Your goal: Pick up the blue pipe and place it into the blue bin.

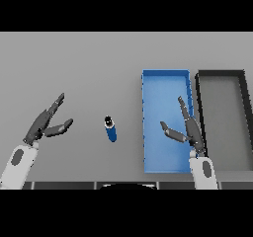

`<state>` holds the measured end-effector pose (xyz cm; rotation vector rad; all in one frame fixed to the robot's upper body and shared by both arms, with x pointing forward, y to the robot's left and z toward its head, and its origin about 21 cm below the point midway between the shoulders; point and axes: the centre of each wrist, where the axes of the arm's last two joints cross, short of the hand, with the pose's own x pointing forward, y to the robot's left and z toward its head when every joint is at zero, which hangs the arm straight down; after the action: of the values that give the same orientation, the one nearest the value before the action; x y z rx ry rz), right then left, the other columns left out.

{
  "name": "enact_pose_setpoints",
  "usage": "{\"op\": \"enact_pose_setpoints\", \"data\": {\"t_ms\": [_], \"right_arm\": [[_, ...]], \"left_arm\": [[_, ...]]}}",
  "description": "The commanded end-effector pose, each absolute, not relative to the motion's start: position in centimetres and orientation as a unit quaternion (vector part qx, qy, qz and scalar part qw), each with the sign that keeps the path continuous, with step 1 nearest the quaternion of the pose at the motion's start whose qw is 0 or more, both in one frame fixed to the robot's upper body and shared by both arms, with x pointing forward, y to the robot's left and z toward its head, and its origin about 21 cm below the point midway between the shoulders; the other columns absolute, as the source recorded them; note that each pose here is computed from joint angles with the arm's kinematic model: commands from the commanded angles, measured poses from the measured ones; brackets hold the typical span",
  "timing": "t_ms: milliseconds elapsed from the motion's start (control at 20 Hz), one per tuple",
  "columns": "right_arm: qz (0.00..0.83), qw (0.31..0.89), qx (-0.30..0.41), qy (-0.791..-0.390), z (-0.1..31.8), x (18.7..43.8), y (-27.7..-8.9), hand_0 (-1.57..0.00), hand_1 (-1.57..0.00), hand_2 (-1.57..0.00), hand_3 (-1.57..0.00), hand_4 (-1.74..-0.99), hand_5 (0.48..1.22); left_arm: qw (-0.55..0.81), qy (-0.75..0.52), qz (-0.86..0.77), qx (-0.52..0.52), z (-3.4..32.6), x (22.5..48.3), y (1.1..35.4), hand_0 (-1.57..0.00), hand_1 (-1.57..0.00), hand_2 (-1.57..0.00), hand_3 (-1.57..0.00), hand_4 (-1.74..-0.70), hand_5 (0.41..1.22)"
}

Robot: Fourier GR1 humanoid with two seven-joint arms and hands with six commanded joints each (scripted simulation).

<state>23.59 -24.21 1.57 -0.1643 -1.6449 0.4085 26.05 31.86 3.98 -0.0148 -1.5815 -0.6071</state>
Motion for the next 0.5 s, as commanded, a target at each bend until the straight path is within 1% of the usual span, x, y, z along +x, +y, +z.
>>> {"op": "enact_pose_setpoints", "data": {"t_ms": [0,100,200,300,350,450], "right_arm": [[0.176,0.659,-0.07,-0.728,1.7,23.6,-24.6,0.0,0.0,0.0,0.0,-1.187,0.579],[0.174,0.659,-0.063,-0.729,1.7,23.6,-24.1,0.0,0.0,0.0,0.0,-1.2,0.58],[0.176,0.656,-0.054,-0.732,2.0,23.6,-23.8,0.0,0.0,0.0,0.0,-1.214,0.581],[0.168,0.657,-0.055,-0.732,1.9,23.8,-24.2,0.0,0.0,0.0,0.0,-1.229,0.576],[0.17,0.661,-0.06,-0.728,1.8,23.9,-24.4,0.0,0.0,0.0,0.0,-1.228,0.573],[0.176,0.652,-0.054,-0.735,2.0,23.8,-23.9,0.0,0.0,0.0,0.0,-1.219,0.572]], "left_arm": [[0.662,-0.694,-0.282,-0.02,4.2,25.9,31.5,0.0,0.0,0.0,0.0,-0.98,0.583],[0.661,-0.68,-0.314,-0.043,4.8,25.1,30.7,0.0,0.0,0.0,0.0,-0.99,0.566],[0.667,-0.658,-0.346,-0.055,5.1,24.4,29.3,0.0,0.0,0.0,0.0,-1.0,0.53],[0.679,-0.629,-0.371,-0.068,5.0,23.6,27.7,0.0,0.0,0.0,0.0,-1.03,0.496],[0.684,-0.617,-0.381,-0.075,4.6,23.4,27.1,0.0,0.0,0.0,0.0,-1.05,0.483],[0.674,-0.613,-0.403,-0.089,4.2,22.9,25.8,0.0,0.0,0.0,0.0,-1.08,0.472]]}}
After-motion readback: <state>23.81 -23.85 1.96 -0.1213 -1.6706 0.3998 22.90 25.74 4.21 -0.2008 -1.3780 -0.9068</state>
